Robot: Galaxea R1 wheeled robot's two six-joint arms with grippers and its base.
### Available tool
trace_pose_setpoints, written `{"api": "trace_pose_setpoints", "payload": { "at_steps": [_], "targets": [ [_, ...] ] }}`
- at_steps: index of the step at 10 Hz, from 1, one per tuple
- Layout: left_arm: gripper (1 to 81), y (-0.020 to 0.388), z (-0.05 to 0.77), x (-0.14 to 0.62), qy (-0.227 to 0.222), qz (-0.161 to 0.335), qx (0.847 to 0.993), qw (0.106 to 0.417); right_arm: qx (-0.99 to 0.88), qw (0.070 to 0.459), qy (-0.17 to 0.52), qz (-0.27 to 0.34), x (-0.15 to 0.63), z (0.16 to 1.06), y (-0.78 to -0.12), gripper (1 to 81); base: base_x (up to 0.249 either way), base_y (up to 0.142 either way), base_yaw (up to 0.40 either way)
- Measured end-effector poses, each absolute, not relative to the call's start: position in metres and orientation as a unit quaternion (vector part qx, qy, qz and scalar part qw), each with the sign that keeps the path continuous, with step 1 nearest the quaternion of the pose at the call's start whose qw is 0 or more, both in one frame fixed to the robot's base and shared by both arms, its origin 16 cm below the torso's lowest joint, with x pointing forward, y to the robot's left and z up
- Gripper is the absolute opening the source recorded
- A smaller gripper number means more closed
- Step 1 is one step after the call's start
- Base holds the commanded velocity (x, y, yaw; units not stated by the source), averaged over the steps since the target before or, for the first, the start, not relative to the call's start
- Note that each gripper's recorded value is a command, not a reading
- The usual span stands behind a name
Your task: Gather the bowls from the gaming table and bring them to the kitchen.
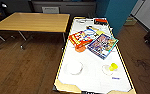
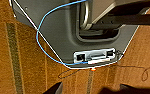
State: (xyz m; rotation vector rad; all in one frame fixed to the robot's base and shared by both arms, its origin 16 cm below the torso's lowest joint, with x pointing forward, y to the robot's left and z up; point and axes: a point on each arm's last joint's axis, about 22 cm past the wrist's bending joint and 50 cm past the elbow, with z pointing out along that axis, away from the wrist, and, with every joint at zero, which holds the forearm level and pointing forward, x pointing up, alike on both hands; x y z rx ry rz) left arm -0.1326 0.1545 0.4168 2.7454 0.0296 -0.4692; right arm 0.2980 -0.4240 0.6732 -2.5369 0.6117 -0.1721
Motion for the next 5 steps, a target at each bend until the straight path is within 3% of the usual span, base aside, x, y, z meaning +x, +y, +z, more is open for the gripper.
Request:
{"api": "trace_pose_setpoints", "payload": {
  "at_steps": [5],
  "targets": [
    [81.1, 0.142, 0.418, -0.132, 0.012, -0.166, 0.969, 0.184, -0.939, 0.261, 0.208, -0.084, 0.384, 0.722, -0.459, 81.1, 0.000, 0.000, 0.000]
  ]
}}
